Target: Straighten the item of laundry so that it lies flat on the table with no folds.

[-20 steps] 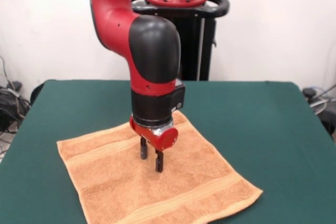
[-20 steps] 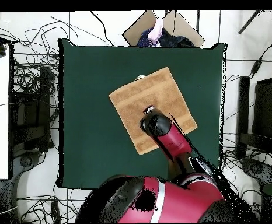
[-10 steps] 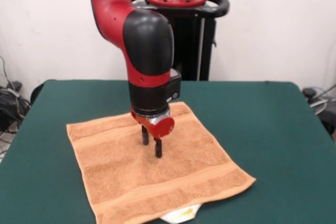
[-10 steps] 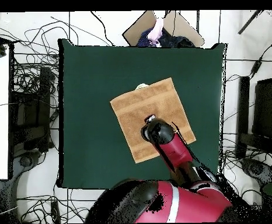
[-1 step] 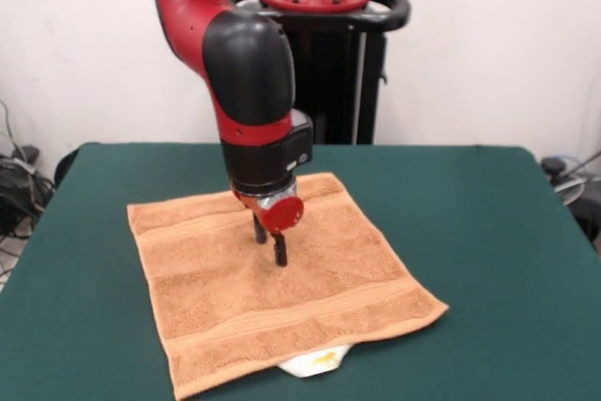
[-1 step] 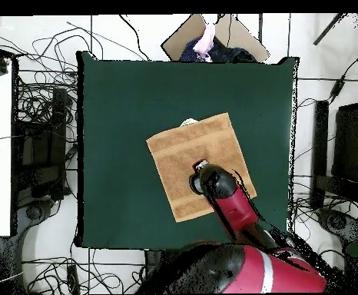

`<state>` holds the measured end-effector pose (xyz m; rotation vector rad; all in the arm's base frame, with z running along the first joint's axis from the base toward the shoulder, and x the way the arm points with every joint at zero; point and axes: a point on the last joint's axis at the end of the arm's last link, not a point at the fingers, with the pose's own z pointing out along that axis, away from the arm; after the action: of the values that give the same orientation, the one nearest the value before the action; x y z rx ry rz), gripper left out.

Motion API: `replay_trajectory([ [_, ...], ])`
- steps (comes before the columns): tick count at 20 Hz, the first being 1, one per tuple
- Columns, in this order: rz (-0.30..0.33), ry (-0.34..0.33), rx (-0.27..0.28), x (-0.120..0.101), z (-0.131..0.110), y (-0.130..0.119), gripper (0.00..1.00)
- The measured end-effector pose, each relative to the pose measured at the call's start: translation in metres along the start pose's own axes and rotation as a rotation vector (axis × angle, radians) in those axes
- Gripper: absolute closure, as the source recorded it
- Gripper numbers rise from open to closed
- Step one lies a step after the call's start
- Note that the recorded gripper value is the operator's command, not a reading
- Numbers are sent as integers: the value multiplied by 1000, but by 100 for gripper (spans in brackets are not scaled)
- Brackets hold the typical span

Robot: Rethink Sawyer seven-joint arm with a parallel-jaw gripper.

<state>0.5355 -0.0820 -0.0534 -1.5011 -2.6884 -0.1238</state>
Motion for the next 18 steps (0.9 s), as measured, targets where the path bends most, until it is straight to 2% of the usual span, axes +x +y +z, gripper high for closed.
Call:
replay_trajectory([
  [18,92,113,-15,15,2,-39,0],
])
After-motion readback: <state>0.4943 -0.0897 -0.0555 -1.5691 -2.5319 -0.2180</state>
